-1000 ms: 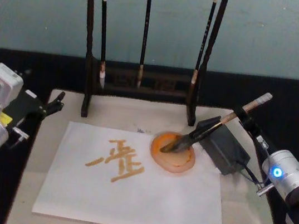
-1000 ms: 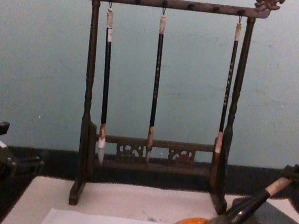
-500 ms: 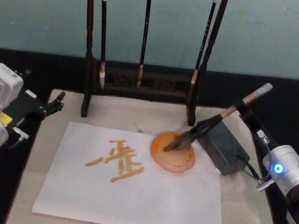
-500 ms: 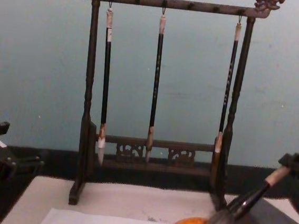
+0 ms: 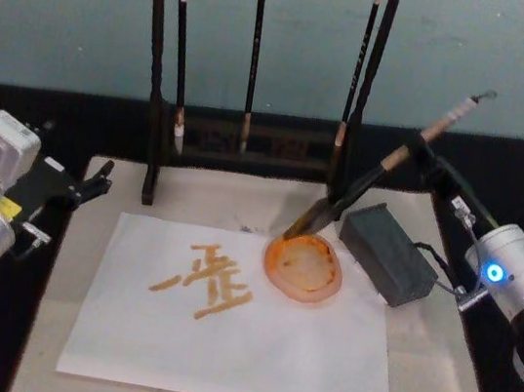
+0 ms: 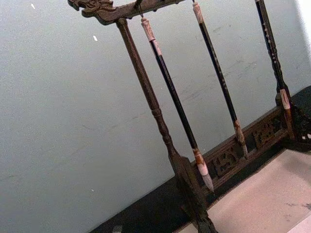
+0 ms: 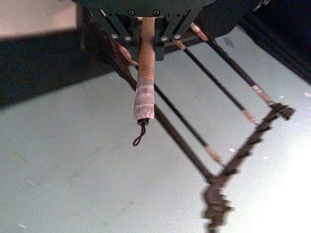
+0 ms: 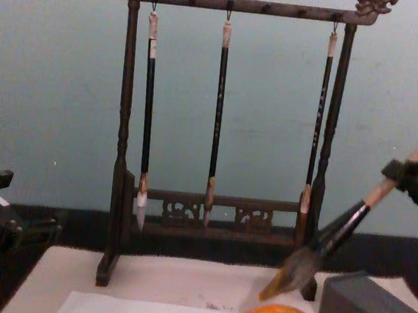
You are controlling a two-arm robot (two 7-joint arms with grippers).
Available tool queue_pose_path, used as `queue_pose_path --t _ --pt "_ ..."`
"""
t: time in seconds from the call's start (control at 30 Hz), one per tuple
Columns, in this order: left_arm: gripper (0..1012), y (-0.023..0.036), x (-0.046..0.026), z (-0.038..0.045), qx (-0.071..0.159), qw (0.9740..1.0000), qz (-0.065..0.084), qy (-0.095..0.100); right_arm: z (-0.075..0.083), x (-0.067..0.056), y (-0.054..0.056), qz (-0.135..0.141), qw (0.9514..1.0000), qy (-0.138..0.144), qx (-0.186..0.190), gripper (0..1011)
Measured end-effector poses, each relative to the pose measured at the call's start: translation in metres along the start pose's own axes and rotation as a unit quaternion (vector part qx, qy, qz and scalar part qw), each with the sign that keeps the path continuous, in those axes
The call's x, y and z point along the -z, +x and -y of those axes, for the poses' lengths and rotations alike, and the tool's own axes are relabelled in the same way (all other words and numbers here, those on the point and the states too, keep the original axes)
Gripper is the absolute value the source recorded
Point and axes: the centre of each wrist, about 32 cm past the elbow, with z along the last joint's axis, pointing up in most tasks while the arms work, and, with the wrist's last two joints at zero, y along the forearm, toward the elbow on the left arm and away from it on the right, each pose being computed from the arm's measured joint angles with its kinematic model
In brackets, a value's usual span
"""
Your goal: Pick up the brush from the inkstone, write on the paper, then place the brush back to its original position.
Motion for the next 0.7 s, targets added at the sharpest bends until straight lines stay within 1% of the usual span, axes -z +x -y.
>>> queue_pose_path --t 0.03,0.07,0.13,0.2,0.23,0.3,0.33,0.37,0.4,0.47,0.53,0.57,0.6,0.63,0.67,0.7 --pt "1010 0.0000 0.0000 0.0000 0.000 1.0000 0.000 0.000 -0.001 -0.002 -0.001 0.006 1.0000 0.001 -0.005 172" --pt "1010 0.0000 0.0000 0.0000 0.000 1.0000 0.000 0.000 -0.003 -0.004 -0.003 0.020 0.9997 0.001 -0.015 172" --pt "1010 0.0000 0.0000 0.0000 0.000 1.0000 0.000 0.000 -0.005 -0.007 -0.005 0.034 0.9991 0.002 -0.027 172" --pt "1010 0.0000 0.0000 0.0000 0.000 1.0000 0.000 0.000 -0.008 -0.010 -0.008 0.053 0.9977 0.000 -0.042 172" --pt "1010 0.0000 0.0000 0.0000 0.000 1.0000 0.000 0.000 -0.012 -0.012 -0.011 0.068 0.9961 -0.002 -0.056 172" --pt "1010 0.0000 0.0000 0.0000 0.000 1.0000 0.000 0.000 -0.015 -0.014 -0.013 0.082 0.9942 -0.004 -0.069 172" --pt "1010 0.0000 0.0000 0.0000 0.000 1.0000 0.000 0.000 -0.018 -0.015 -0.015 0.096 0.9920 -0.009 -0.082 172" --pt "1010 0.0000 0.0000 0.0000 0.000 1.0000 0.000 0.000 -0.018 -0.015 -0.015 0.096 0.9920 -0.009 -0.082 172" --pt "1010 0.0000 0.0000 0.0000 0.000 1.0000 0.000 0.000 -0.021 -0.016 -0.017 0.110 0.9894 -0.013 -0.094 172" --pt "1010 0.0000 0.0000 0.0000 0.000 1.0000 0.000 0.000 -0.024 -0.017 -0.018 0.123 0.9867 -0.017 -0.105 172" --pt "1010 0.0000 0.0000 0.0000 0.000 1.0000 0.000 0.000 -0.030 -0.017 -0.023 0.145 0.9809 -0.025 -0.127 172" --pt "1010 0.0000 0.0000 0.0000 0.000 1.0000 0.000 0.000 -0.030 -0.017 -0.023 0.145 0.9809 -0.025 -0.127 172" --pt "1010 0.0000 0.0000 0.0000 0.000 1.0000 0.000 0.000 -0.032 -0.017 -0.025 0.155 0.9779 -0.028 -0.138 172" --pt "1010 0.0000 0.0000 0.0000 0.000 1.0000 0.000 0.000 -0.033 -0.017 -0.025 0.158 0.9765 -0.030 -0.143 172" --pt "1010 0.0000 0.0000 0.0000 0.000 1.0000 0.000 0.000 -0.036 -0.016 -0.027 0.167 0.9732 -0.034 -0.155 172" --pt "1010 0.0000 0.0000 0.0000 0.000 1.0000 0.000 0.000 -0.037 -0.016 -0.028 0.170 0.9716 -0.036 -0.160 172"
